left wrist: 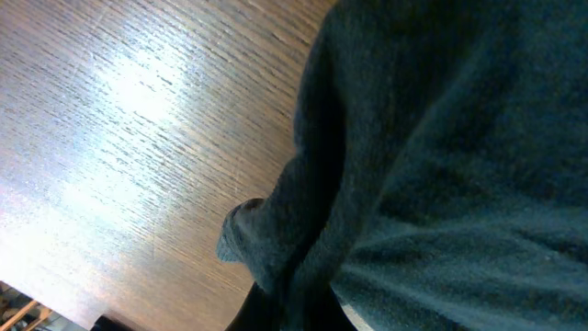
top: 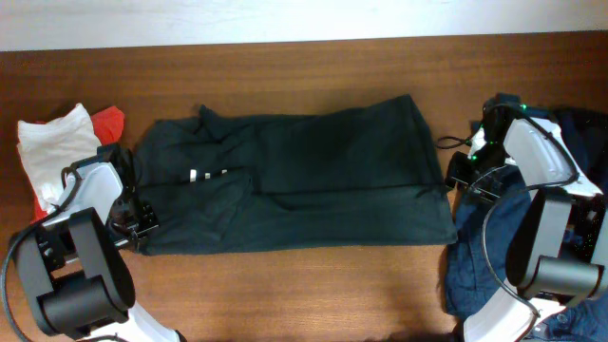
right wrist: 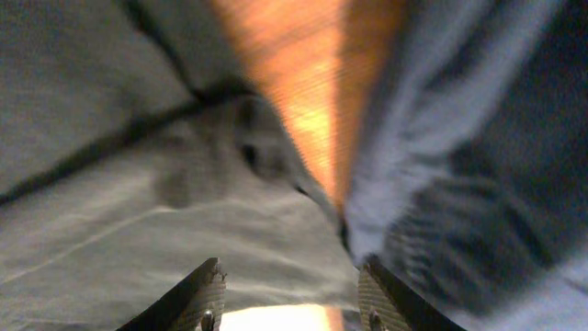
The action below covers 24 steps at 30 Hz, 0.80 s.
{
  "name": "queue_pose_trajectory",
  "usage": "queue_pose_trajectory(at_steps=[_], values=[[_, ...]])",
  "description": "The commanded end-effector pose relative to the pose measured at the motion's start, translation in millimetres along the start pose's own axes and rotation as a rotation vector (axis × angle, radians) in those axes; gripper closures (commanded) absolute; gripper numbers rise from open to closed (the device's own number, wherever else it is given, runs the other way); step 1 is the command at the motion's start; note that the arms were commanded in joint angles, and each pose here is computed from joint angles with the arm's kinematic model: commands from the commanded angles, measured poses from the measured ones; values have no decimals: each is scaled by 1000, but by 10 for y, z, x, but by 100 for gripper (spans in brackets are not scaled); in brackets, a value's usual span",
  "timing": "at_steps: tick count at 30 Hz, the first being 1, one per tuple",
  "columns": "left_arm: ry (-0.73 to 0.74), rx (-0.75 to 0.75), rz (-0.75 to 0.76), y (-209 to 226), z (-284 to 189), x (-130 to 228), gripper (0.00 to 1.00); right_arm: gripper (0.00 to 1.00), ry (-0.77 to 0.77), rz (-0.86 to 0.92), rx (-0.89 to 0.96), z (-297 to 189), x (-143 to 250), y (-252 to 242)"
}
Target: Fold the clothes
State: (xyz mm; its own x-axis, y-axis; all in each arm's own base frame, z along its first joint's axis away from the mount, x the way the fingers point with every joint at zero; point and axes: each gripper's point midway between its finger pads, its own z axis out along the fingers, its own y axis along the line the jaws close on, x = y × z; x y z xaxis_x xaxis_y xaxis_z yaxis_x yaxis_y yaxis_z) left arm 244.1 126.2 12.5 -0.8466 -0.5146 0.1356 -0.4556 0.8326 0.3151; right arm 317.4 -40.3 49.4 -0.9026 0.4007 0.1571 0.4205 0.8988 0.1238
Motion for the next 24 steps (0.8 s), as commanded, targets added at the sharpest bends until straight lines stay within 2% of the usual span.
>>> queue_pose_trajectory(at_steps=[1,7,12,20,22,24], values=[[-5,8,-18,3,4,-5,99,49,0,-60,-53,40,-1,230],[-5,11,-18,-1,3,-5,98,51,-16,-29,-52,238,10,306],[-4,16,-18,-11,3,-4,98,63,-32,-3,-73,258,-24,365],[-3,18,-18,-15,4,-3,99,66,-55,5,-79,393,-30,428],[-4,18,-18,-15,4,-5,99,76,-63,3,-81,391,-49,434],[-5,19,-19,-16,3,-8,98,96,-74,3,-85,386,-80,435]])
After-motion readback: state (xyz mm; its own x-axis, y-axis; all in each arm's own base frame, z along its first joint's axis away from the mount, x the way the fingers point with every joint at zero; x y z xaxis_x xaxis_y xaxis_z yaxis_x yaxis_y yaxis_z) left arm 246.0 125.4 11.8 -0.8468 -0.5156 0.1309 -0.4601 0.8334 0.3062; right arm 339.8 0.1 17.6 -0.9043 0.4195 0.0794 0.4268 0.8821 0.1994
